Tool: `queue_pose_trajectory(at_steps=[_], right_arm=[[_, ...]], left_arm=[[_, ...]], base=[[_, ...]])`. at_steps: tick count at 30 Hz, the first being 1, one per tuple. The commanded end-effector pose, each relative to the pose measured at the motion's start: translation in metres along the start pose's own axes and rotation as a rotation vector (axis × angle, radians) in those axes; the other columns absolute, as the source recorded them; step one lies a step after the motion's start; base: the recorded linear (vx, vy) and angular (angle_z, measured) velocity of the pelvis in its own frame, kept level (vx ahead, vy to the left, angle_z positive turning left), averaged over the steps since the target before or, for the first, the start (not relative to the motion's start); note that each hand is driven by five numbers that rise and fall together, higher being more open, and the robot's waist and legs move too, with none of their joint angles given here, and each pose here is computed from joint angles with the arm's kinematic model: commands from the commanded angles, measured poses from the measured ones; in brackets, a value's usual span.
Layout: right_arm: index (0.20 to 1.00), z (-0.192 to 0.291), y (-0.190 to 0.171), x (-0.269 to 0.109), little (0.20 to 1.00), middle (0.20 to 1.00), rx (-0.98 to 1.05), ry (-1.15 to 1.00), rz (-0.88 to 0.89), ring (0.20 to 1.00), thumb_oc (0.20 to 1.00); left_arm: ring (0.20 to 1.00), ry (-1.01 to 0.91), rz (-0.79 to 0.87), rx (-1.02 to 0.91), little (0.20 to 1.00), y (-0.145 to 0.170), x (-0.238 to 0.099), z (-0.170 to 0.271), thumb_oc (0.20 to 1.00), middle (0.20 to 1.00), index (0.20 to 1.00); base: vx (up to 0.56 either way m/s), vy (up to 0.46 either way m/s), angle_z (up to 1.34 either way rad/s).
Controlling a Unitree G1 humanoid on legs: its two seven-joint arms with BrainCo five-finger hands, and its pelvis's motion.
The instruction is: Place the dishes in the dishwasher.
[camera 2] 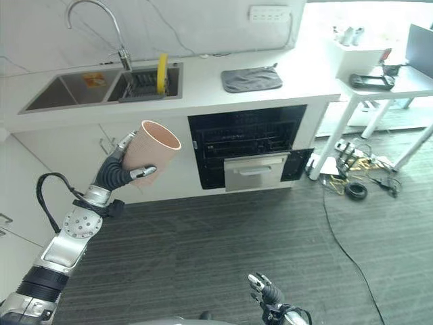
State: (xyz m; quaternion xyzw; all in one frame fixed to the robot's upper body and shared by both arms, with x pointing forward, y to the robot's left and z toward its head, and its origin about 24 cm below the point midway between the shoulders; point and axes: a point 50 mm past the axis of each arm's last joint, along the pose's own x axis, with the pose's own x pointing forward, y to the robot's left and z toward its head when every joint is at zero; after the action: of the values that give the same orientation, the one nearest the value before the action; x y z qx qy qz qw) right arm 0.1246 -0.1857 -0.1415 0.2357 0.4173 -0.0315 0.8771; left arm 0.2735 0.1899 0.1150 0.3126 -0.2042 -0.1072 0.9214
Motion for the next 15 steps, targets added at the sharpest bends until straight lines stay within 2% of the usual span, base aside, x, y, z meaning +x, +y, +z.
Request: queue_pose_trajectory(at_steps=[1, 2, 4, 9, 12, 15], right_arm=[[1.000, 0.016, 0.005, 0.002, 1.000, 1.000, -0.085, -0.069, 0.028, 1.000, 1.000], [1.000, 0.021, 0.004, 0.003, 1.000, 1.000, -0.090, -0.088, 0.018, 1.000, 1.000], [1.000, 0.031, -0.001, 0.002, 1.000, 1.000, -0.071, -0.119, 0.007, 1.000, 1.000], [1.000, 0.039, 0.007, 0.007, 1.000, 1.000, -0.075, -0.134, 0.008, 1.000, 1.000], [1.000, 0.037, -0.001, 0.006, 1.000, 1.000, -0.040, -0.104, -0.038, 1.000, 1.000], [1.000, 0.043, -0.010, 0.003, 1.000, 1.000, -0.147, -0.098, -0.046, 1.000, 1.000]], left_arm=[[0.200, -0.027, 0.037, -0.019, 0.200, 0.011, 0.001, 0.007, 0.200, 0.200, 0.200], [0.200, -0.021, 0.015, -0.075, 0.200, 0.010, 0.003, 0.008, 0.200, 0.200, 0.200], [0.200, -0.030, 0.016, -0.050, 0.200, 0.012, 0.006, 0.013, 0.200, 0.200, 0.200], [0.200, -0.011, 0.019, -0.051, 0.200, 0.018, -0.005, 0.009, 0.200, 0.200, 0.200], [0.200, 0.015, 0.055, -0.072, 0.200, 0.017, -0.009, 0.008, 0.200, 0.200, 0.200], [0.200, 0.014, 0.090, -0.106, 0.200, 0.015, -0.013, 0.009, 0.200, 0.200, 0.200]], base=[[0.12, -0.065, -0.07], [0.12, -0.135, -0.15], [0.17, -0.345, 0.07], [0.24, -0.503, 0.19], [0.23, -0.511, 0.20], [0.15, -0.410, 0.00]])
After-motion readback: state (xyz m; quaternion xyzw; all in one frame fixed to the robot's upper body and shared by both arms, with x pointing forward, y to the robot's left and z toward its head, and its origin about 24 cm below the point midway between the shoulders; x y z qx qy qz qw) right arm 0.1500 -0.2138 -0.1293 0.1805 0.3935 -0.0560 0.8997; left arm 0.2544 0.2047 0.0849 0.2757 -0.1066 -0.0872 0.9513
